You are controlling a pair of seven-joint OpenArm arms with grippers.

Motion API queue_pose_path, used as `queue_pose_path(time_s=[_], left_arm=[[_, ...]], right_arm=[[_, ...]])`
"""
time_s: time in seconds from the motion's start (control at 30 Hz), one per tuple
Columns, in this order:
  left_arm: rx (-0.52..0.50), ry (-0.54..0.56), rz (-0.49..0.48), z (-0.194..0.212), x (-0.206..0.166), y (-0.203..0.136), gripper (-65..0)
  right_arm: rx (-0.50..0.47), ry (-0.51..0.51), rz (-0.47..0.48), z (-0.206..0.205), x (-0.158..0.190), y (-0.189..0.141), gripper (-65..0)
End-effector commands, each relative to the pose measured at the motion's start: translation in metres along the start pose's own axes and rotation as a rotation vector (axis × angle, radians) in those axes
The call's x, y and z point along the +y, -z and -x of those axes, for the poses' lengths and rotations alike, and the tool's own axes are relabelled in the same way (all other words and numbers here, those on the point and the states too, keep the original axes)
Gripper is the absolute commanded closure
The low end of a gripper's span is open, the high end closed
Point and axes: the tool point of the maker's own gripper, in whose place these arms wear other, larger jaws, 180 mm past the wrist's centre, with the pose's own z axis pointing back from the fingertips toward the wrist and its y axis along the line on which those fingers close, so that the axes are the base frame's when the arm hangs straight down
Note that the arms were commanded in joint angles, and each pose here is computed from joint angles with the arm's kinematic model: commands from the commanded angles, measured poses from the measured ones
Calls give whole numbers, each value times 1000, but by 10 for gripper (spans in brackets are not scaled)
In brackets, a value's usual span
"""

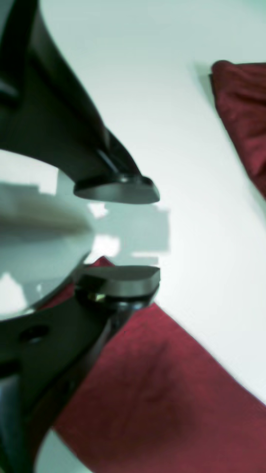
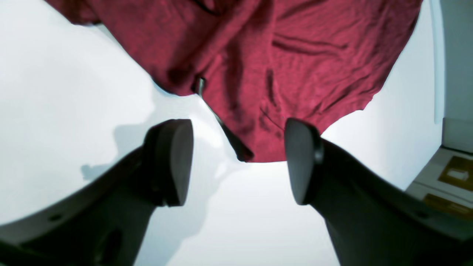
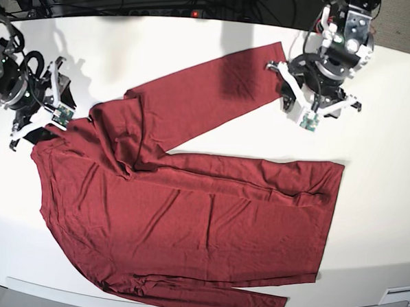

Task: Fold the T-shirt properly
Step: 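Open both grippers and lift them away from the shirt, then move the left gripper to the sleeve cuff and grasp it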

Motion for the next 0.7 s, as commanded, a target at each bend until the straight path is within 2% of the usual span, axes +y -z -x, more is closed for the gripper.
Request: queue_pose_path(time_s=[0.0, 0.2, 0.3, 0.4, 0.5, 0.57, 0.67], left_arm=[[-24, 50, 7, -6, -4, -3, -268], [4, 473, 38, 9, -52, -11, -268], [-58, 576, -78, -3, -60, -21, -268], [-73, 627, -191, -11, -59, -35, -268], [37, 597, -260, 3, -40, -38, -268], [54, 584, -249, 7, -41, -38, -268], [89, 514, -159, 19, -53, -35, -268]], right_arm=[[-15, -26, 29, -4, -13, -6, -388], [-12, -27, 30, -4, -14, -6, -388], [-12, -27, 29, -4, -13, -6, -388], [-12, -27, 29, -4, -13, -6, -388], [0, -26, 29, -1, -13, -6, -388], [-2, -26, 30, -2, -14, -6, -388], [-2, -26, 29, -2, -13, -6, -388]])
